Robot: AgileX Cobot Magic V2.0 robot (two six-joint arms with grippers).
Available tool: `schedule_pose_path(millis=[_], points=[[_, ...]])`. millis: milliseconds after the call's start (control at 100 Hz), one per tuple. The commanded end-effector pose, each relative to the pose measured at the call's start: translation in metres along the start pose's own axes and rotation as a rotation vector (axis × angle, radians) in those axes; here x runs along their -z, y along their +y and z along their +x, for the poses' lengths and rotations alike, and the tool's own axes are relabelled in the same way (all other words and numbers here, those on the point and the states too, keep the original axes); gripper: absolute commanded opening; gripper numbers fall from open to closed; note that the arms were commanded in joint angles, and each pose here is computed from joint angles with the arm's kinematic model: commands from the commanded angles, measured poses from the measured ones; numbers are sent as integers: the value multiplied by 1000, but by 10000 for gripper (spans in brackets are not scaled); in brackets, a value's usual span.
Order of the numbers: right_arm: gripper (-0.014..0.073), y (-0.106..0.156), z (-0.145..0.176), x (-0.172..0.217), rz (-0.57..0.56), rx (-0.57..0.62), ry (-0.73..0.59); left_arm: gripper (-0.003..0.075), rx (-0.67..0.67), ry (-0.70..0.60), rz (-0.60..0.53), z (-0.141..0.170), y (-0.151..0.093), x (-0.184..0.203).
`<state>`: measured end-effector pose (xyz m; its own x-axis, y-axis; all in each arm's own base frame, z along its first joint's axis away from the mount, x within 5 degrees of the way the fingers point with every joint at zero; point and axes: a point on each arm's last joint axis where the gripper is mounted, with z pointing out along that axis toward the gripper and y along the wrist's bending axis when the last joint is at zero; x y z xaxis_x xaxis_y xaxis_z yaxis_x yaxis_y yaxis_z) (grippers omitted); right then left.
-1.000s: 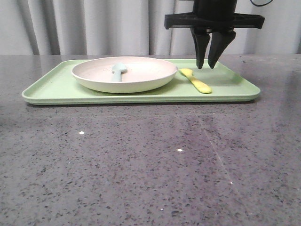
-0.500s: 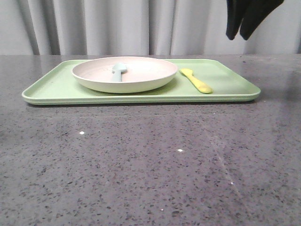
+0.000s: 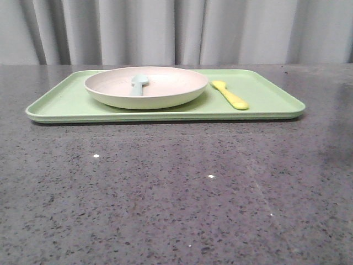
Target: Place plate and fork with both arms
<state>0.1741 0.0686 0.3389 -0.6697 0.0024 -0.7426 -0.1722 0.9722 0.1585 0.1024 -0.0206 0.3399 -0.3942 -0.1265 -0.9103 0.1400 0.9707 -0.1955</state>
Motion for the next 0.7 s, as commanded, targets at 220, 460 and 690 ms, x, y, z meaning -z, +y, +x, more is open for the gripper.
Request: schedule_pose_path(millis=[220,460,690], points=[[-64,-17,47,42,-65,21,-269,-20,5,-168,16,4,-1,22],[-69,-27,81,60,-102,16,-393,-20,2,-196,22,26,2,32],[-69,-35,106,69,-123,10,-469,-20,-1,-212,25,51,5,36]])
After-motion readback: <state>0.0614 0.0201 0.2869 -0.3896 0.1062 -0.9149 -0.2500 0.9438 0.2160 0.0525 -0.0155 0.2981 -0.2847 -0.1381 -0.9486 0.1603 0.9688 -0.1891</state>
